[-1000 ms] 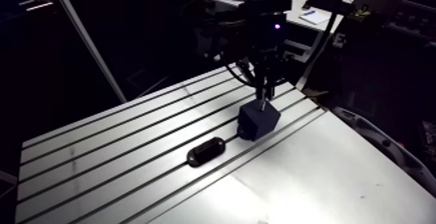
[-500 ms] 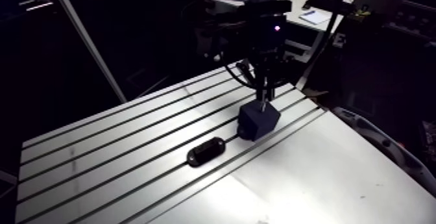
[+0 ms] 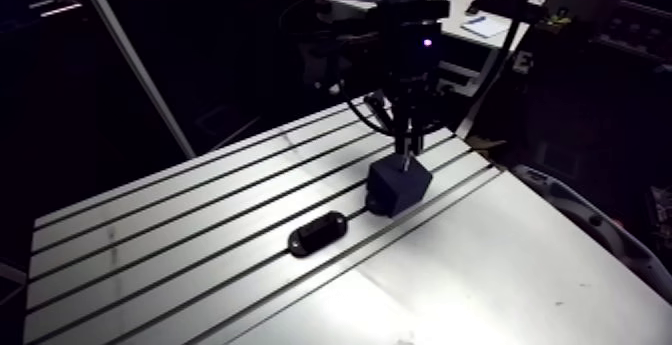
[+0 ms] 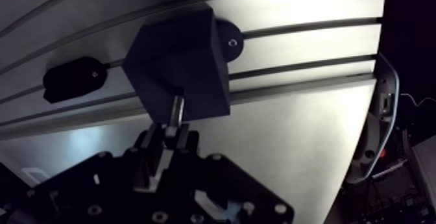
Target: Pick up the M10 bolt and insert it into the hole until fully seated.
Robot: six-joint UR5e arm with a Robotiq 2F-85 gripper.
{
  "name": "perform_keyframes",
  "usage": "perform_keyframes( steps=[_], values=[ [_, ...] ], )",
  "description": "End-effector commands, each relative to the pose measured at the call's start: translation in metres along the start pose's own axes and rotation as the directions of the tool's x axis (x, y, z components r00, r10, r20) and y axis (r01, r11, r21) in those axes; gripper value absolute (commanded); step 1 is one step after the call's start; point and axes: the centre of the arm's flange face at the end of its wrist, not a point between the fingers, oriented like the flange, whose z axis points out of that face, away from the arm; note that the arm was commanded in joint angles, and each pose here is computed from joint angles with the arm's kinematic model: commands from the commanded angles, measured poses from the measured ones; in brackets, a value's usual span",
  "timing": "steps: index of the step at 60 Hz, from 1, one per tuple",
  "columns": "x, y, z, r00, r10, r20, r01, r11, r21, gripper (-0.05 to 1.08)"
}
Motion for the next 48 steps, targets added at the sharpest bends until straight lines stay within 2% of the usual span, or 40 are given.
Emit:
perform_keyframes(
  steps=[1,39,48],
  values=[
    [0.0012,0.0002,0.0006,1.000,0.000,0.000,0.000,1.000,0.000,1.08],
    [0.0021,0.0002,0.0030,1.000,0.001,0.004,-0.001,1.000,0.003,1.08],
    [0.0021,-0.0001,0.0029,1.000,0.000,0.005,0.000,1.000,-0.002,1.08]
  ],
)
